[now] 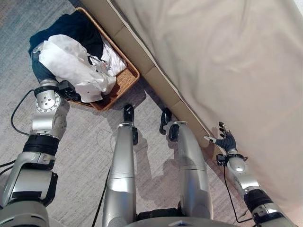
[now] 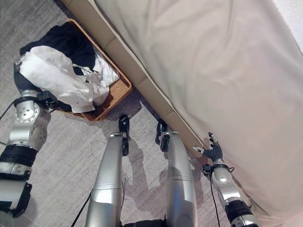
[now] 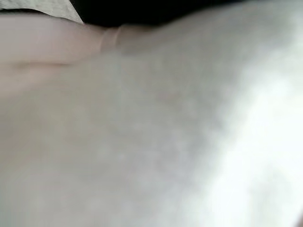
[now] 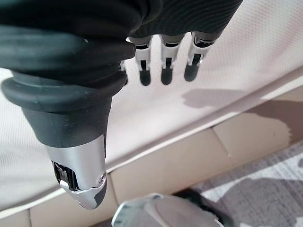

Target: Pick up clothes into the bucket

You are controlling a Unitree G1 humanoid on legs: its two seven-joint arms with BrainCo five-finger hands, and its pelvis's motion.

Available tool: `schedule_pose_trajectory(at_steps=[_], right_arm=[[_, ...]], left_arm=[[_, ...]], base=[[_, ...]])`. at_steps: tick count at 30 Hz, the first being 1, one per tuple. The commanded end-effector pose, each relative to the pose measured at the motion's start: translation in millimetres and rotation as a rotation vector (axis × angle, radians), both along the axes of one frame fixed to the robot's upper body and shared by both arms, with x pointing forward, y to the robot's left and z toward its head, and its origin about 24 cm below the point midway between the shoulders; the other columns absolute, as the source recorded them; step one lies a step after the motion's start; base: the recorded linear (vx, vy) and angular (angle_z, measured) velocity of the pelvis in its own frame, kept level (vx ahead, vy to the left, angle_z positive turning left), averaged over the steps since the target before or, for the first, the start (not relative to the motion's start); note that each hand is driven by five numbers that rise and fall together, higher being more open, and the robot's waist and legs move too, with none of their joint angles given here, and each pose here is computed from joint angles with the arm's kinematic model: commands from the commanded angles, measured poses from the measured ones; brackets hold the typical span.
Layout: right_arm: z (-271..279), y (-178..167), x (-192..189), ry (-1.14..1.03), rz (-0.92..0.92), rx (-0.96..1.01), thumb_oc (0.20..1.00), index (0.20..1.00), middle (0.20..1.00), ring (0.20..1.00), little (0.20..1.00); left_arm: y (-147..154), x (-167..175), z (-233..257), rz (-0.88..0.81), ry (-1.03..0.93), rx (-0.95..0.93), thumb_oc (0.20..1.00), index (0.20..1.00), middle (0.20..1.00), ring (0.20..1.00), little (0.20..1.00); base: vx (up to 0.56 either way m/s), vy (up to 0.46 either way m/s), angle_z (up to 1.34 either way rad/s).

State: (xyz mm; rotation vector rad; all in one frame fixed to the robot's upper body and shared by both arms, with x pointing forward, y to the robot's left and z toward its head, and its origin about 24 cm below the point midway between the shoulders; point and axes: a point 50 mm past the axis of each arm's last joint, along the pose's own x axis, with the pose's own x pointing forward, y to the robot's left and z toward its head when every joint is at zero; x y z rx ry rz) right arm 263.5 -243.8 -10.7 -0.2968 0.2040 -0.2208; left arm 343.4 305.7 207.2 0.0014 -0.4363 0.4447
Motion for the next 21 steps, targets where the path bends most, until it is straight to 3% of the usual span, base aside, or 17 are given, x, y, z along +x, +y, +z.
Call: schedule_pose_trajectory(at_steps=[1, 11, 16, 21], right_arm=[[0, -3, -10, -0.029, -0.019, 0.011, 1.0, 1.0, 1.0, 1.0, 1.0], [-4, -7, -9, -0.006, -0.032, -0.019, 1.0, 1.0, 1.0, 1.0, 1.0], [-9, -7, -9, 0.026, -0.043, -0.023, 1.0, 1.0, 1.0, 1.0, 1.0], [-15, -11, -9, 0.062, -0.075, -0.028, 1.0, 1.0, 1.0, 1.0, 1.0]], left_arm=[[1, 0, 24, 0.041, -0.067, 0.091, 1.0, 1.0, 1.0, 1.0, 1.0], [11, -3, 3, 0.105, 0.027, 0.14, 1.0, 1.0, 1.0, 1.0, 1.0], [11, -9, -38, 0.119, 0.138, 0.112, 1.0, 1.0, 1.0, 1.0, 1.0], [-5, -30, -111, 0.083, 0.286, 0.002, 1.0, 1.0, 1.0, 1.0, 1.0]], base=[[0.0, 0.0, 0.0], [0.0, 0.0, 0.0], [0.0, 0.0, 0.0], [0.0, 0.005, -0.04]])
